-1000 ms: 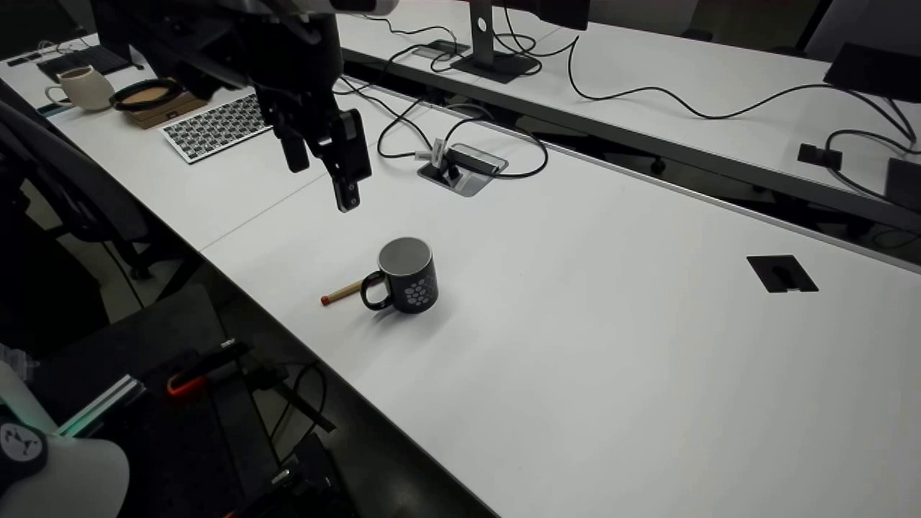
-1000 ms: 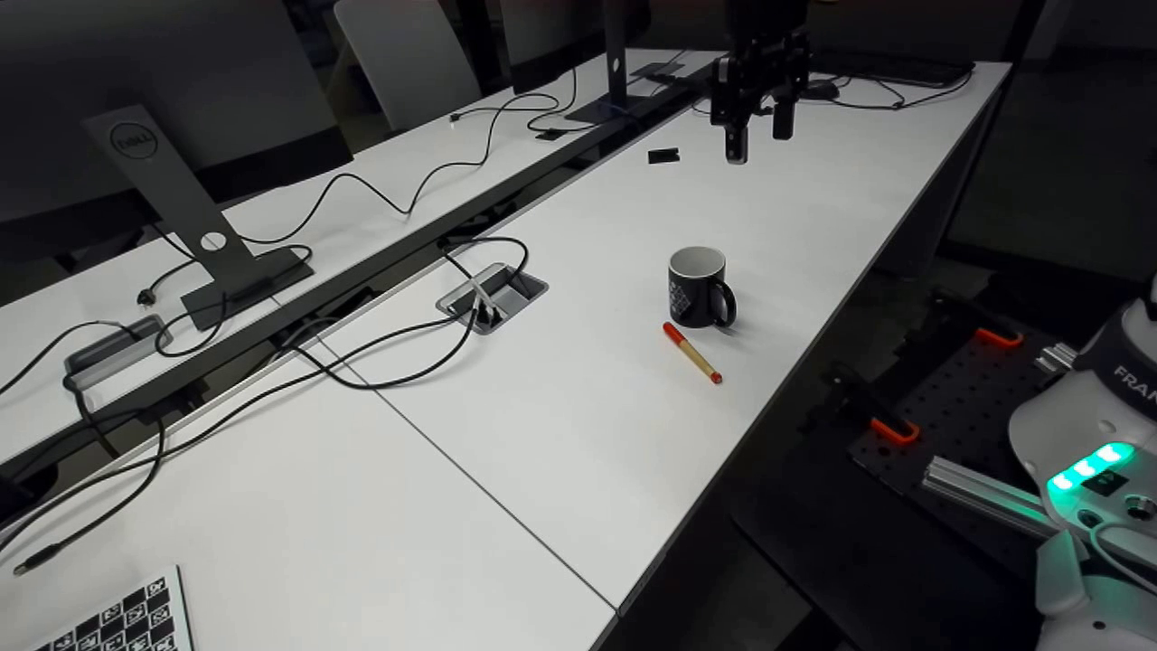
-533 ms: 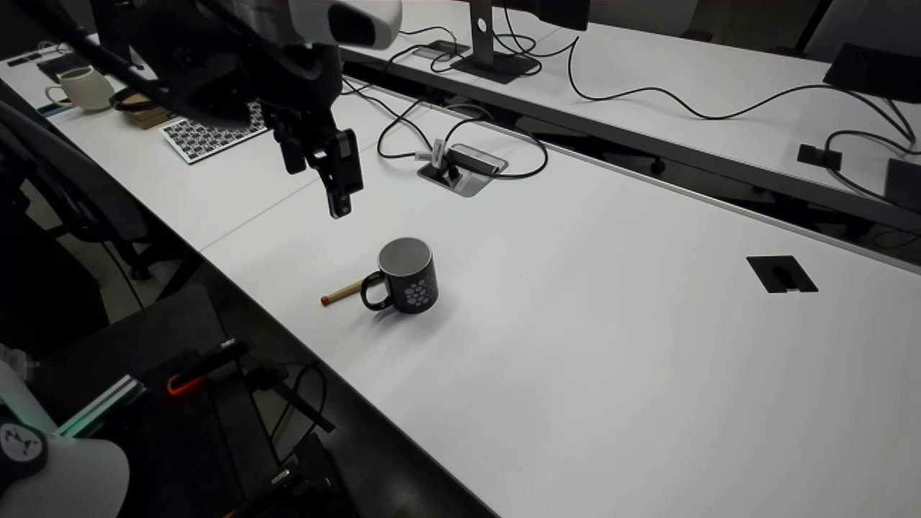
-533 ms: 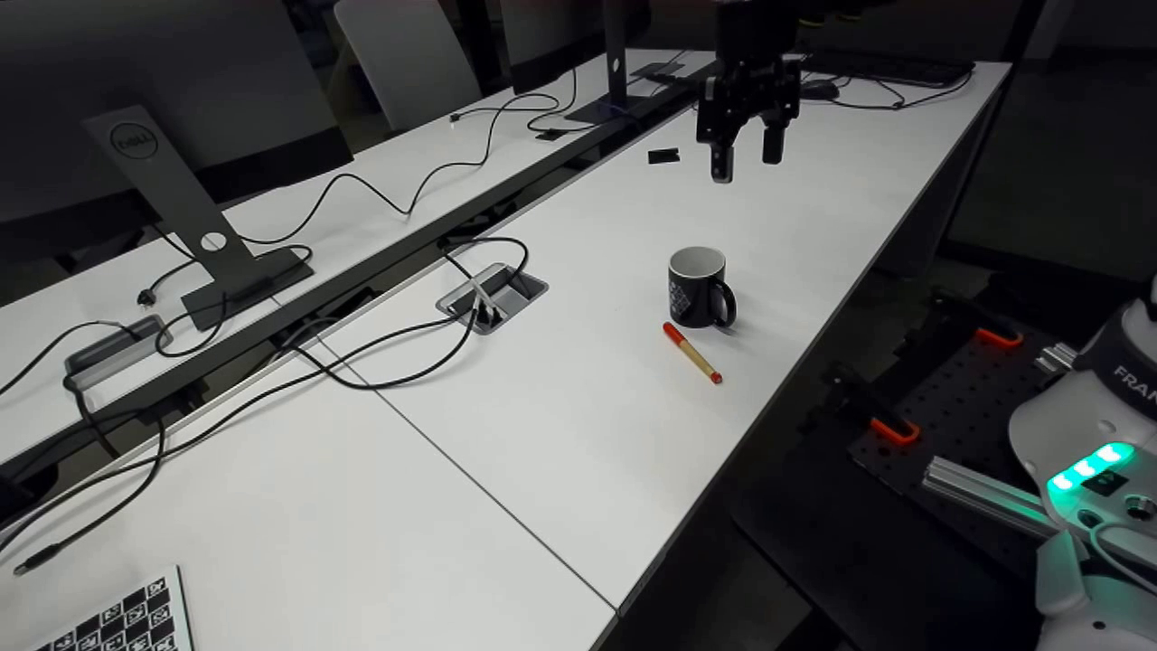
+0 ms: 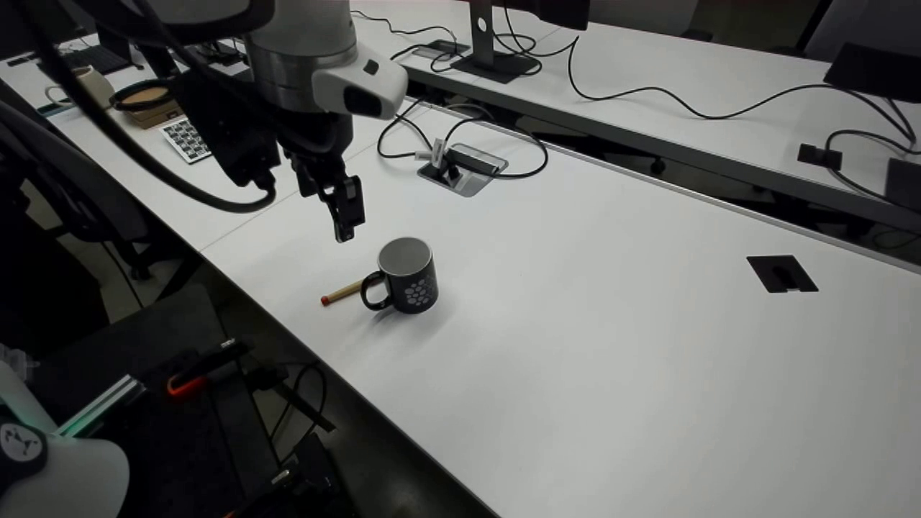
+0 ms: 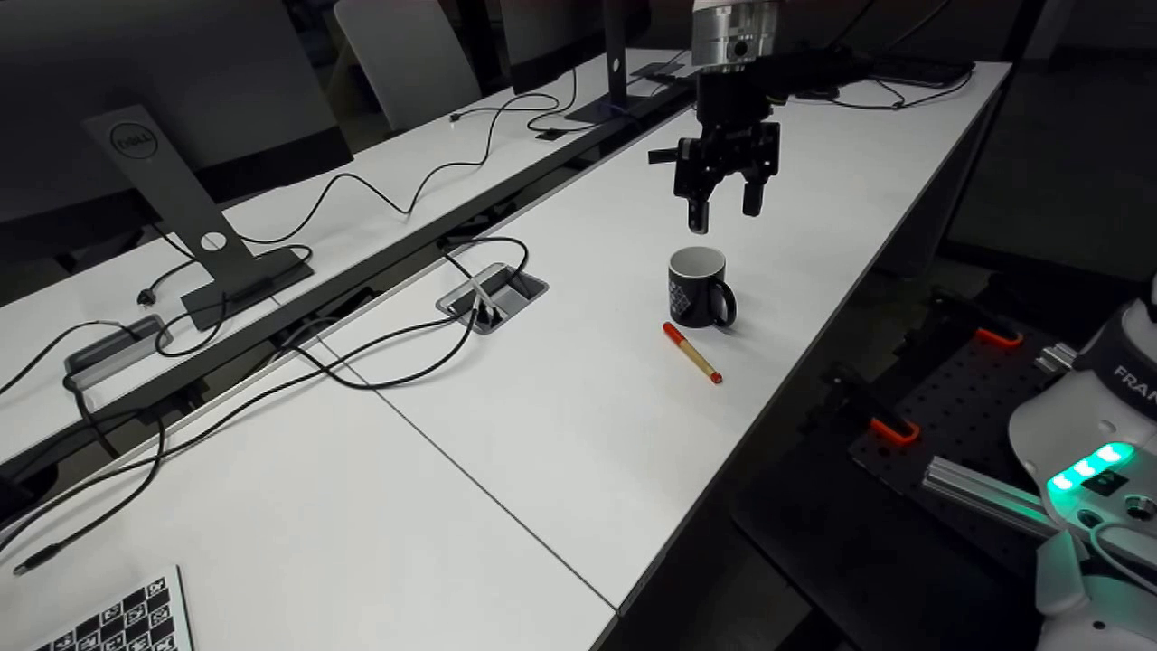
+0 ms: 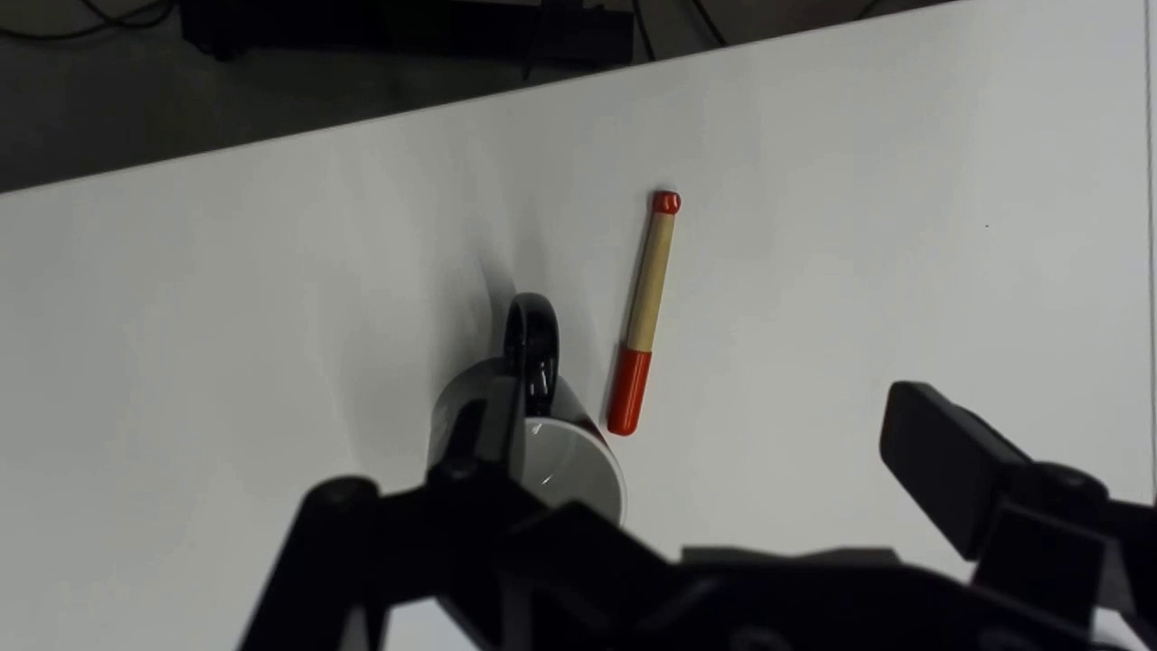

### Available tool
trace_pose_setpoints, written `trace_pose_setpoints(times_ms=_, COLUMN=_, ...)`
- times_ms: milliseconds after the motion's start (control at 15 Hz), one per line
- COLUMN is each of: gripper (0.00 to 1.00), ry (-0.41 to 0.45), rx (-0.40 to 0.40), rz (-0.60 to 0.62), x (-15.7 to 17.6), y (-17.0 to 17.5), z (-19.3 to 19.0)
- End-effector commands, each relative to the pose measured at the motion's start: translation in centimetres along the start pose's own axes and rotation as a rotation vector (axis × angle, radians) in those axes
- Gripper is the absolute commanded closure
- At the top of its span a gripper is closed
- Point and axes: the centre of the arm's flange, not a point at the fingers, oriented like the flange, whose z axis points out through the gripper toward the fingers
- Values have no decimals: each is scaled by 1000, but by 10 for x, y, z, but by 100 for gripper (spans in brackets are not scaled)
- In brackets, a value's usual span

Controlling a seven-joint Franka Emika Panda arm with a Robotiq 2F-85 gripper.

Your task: Move the black mug to the left

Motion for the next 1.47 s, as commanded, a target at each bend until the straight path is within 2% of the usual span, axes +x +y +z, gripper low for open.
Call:
trace_pose_setpoints(times_ms=0, gripper=0, ry=20, rx=-23, rz=0, x=6, y=-12, z=20)
trace_pose_setpoints(times_ms=333, gripper=0, ry=2, rx=-38, rz=-10, x=8, y=-18, z=42)
trace_pose_setpoints(times_ms=600, gripper=0, ry=4, rx=-60, rz=47, x=10, y=-10, z=53)
trace_pose_setpoints(times_ms=1067, gripper=0, ry=31, rx=-118, rz=114, x=15, y=0, z=62)
trace_pose_setpoints(times_ms=1400, gripper=0, ry=13, rx=-155, rz=116, x=15, y=5, z=69)
